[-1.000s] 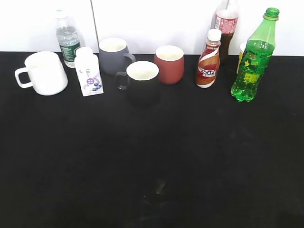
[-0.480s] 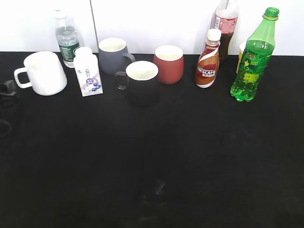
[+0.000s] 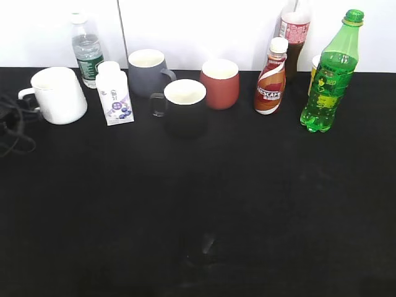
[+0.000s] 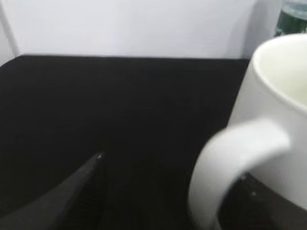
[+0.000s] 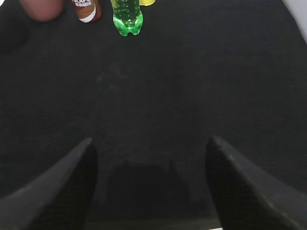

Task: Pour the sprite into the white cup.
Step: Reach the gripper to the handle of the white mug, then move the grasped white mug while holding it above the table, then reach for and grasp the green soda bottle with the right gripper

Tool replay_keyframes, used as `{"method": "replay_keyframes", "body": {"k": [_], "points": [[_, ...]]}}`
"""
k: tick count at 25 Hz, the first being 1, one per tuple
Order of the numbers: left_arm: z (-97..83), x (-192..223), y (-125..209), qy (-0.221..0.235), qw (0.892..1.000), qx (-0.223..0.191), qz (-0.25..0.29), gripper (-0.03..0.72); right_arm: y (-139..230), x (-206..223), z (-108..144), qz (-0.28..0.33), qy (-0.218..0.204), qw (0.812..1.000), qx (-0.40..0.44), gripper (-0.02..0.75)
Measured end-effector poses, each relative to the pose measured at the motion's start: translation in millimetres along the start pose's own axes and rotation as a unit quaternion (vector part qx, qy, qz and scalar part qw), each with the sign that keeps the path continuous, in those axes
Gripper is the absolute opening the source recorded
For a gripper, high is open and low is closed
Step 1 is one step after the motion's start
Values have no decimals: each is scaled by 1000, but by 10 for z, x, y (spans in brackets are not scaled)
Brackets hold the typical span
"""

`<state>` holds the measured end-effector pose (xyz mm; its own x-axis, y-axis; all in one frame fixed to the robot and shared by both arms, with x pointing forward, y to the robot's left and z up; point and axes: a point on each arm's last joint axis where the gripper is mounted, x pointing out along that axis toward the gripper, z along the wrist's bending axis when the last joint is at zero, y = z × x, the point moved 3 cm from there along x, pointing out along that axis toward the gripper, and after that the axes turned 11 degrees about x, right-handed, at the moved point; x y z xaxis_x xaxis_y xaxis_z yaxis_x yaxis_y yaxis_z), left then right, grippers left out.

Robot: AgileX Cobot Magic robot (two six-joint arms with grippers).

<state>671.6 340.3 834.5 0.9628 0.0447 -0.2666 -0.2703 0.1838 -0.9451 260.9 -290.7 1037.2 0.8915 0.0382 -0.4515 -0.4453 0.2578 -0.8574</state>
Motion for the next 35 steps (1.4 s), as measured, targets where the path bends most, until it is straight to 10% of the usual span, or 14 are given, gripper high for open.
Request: {"method": "replay_keyframes", "body": {"k": [9,20,28,35], "points": [[-64,193,-26,28,999,23,-24,75,0,0,0,0,0,1000,0,525],[78,-954,-813,-6,997,16,-79,50,0,0,0,0,0,1000,0,525],[-858,-1779,-1110,167,976,72,-124,50,-741,740,57,-184,-20,983,12,525],[-1074,-1792,-1063,205,967,81,-130,50,-585,2172,156,-130,-37,991,-12,525]]}}
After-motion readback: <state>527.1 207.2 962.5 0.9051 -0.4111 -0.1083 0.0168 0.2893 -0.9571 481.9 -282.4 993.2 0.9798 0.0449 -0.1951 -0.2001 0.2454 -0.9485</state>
